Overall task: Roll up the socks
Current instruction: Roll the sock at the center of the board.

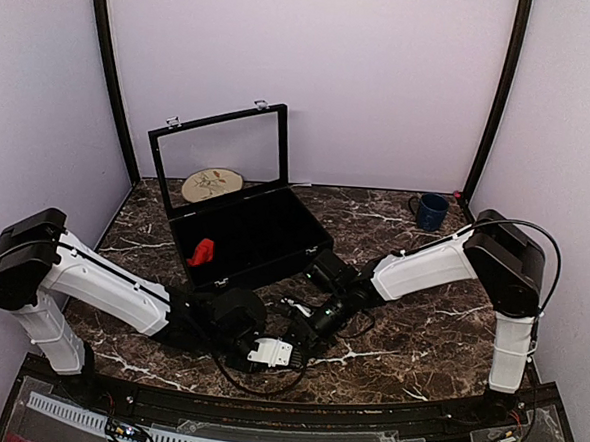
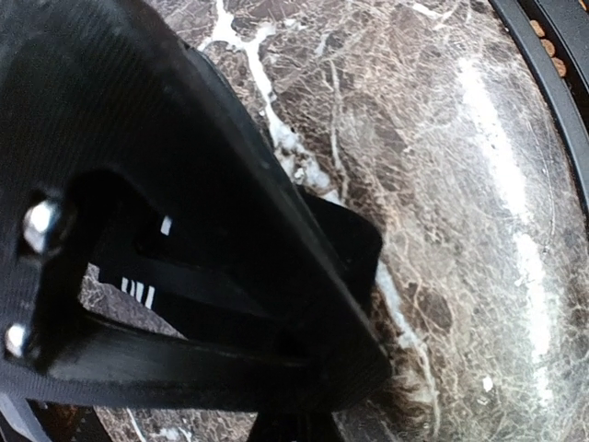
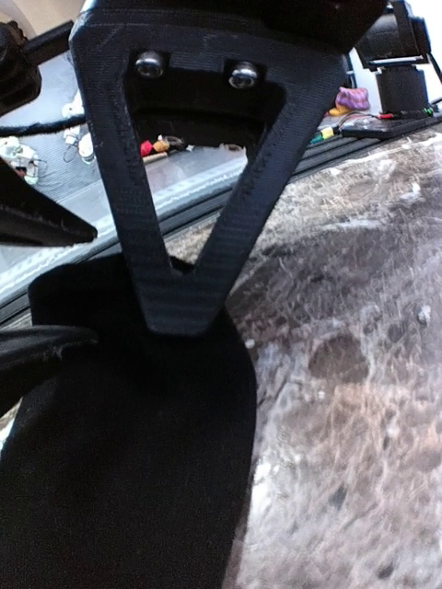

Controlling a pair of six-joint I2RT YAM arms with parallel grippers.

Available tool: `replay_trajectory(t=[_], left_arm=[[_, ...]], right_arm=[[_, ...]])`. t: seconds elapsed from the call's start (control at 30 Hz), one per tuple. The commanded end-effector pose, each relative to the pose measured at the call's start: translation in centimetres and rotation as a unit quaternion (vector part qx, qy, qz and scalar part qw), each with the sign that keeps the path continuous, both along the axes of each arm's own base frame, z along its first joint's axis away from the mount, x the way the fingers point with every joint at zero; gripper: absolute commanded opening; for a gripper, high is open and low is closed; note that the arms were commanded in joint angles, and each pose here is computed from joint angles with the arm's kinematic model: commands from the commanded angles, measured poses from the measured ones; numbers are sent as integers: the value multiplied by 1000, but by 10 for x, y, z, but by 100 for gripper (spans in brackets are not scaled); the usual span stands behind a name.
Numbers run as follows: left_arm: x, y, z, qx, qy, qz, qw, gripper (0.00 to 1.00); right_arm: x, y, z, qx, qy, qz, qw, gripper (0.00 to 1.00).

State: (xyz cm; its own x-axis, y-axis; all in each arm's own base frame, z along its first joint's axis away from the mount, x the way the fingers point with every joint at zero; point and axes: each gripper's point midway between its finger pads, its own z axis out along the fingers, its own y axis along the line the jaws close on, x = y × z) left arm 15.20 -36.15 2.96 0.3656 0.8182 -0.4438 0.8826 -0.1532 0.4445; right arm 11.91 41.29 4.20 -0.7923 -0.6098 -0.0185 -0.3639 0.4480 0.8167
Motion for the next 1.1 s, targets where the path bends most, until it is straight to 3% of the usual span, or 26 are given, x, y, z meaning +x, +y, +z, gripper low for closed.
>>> replay_trajectory(t=[0.0,0.47,1.07], left_arm=[[-12,4,-4,21,56,-12,998,3],[-27,-2,-9,46,135,-29,989,3],[-27,-8,-3,40,172,-23,984,2]], right_arm=[[7,-3,-3,-9,-23,-1,1000,31],[11,-16,-2,-27,-59,-22,998,41],[13,-35,7,-39,-98,-48,993,48]])
